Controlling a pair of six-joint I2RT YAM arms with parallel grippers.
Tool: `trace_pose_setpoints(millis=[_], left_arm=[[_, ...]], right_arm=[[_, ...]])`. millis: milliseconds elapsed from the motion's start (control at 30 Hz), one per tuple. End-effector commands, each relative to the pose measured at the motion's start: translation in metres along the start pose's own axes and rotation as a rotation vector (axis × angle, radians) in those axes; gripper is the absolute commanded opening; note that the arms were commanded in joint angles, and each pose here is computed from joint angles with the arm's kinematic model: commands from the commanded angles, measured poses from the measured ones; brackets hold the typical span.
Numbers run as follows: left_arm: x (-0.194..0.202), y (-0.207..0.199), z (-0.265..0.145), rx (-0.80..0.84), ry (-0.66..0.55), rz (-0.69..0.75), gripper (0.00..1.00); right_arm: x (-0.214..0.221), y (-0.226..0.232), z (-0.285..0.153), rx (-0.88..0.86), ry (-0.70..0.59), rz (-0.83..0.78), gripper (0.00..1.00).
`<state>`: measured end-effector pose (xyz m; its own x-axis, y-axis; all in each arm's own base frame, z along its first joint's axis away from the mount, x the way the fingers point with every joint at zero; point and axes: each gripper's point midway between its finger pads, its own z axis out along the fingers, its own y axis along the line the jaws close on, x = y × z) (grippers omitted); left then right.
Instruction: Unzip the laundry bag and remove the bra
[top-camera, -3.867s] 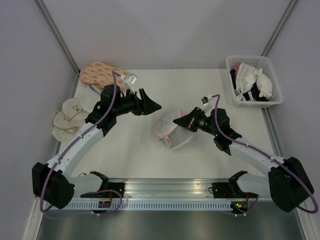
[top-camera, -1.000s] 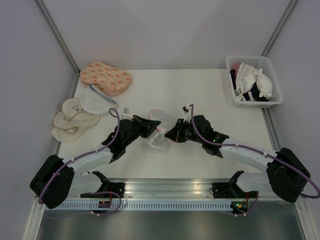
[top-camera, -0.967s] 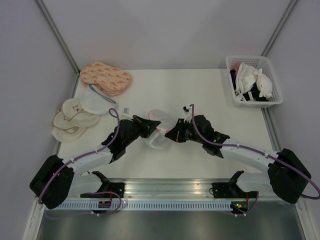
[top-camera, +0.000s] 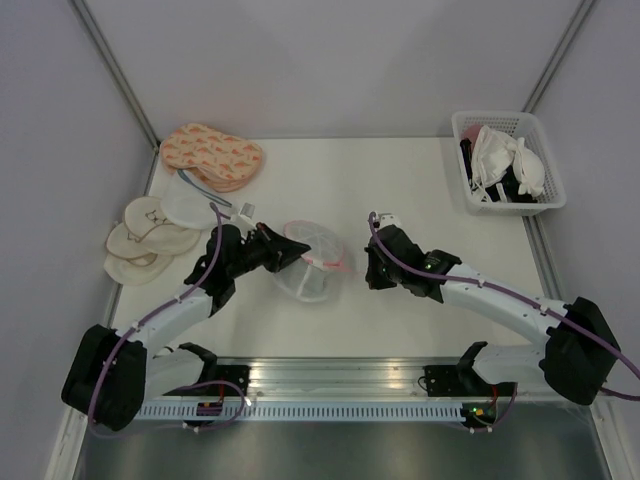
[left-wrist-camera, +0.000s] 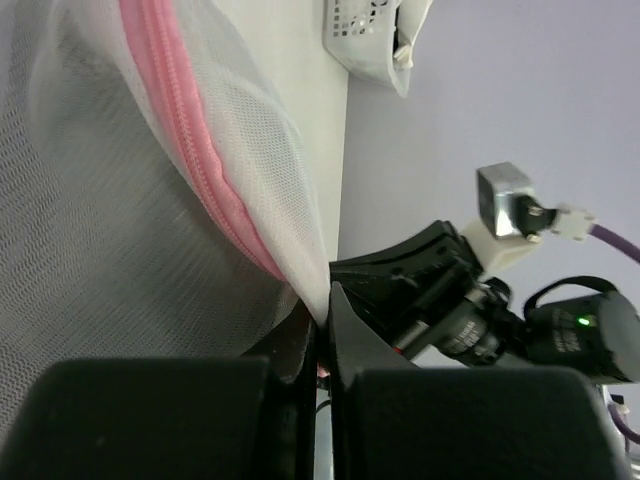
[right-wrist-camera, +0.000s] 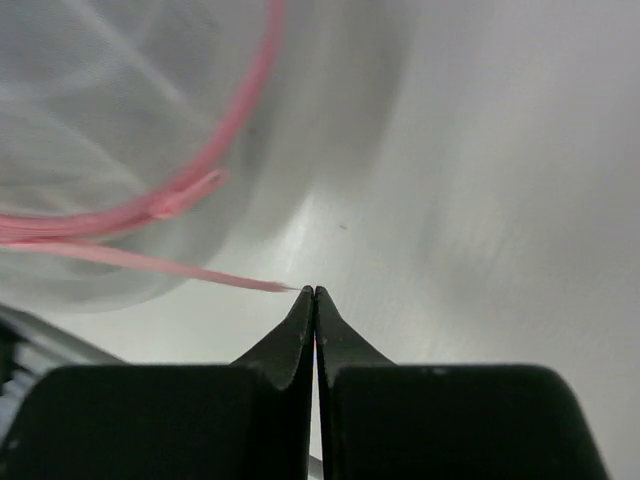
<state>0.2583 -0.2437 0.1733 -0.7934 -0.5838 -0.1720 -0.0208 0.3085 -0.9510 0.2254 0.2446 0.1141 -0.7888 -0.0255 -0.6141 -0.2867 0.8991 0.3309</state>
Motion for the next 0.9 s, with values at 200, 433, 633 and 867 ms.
trace_pose_setpoints(millis=[200,433,633,867], left_arm=[[-0.009,-0.067,0.001,0.266,0.237,0.237,0.02],[0.0,-0.069,0.007,0.326,0.379,0.277,0.02],[-0.001,-0.061,0.013,0.342,0.358,0.187,0.02],[0.0,-0.055,0.015,0.348,0.361,0.143,0.02]], right_arm=[[0.03,-0.08,0.001,0.366,0.104,-0.078,0.0],[0.004,-0.052,-0.008,0.233,-0.004,-0.053,0.0],[-0.02,0.009,-0.031,-0.127,-0.15,-0.01,0.62],[-0.023,0.038,-0.032,-0.285,-0.167,-0.002,0.65]])
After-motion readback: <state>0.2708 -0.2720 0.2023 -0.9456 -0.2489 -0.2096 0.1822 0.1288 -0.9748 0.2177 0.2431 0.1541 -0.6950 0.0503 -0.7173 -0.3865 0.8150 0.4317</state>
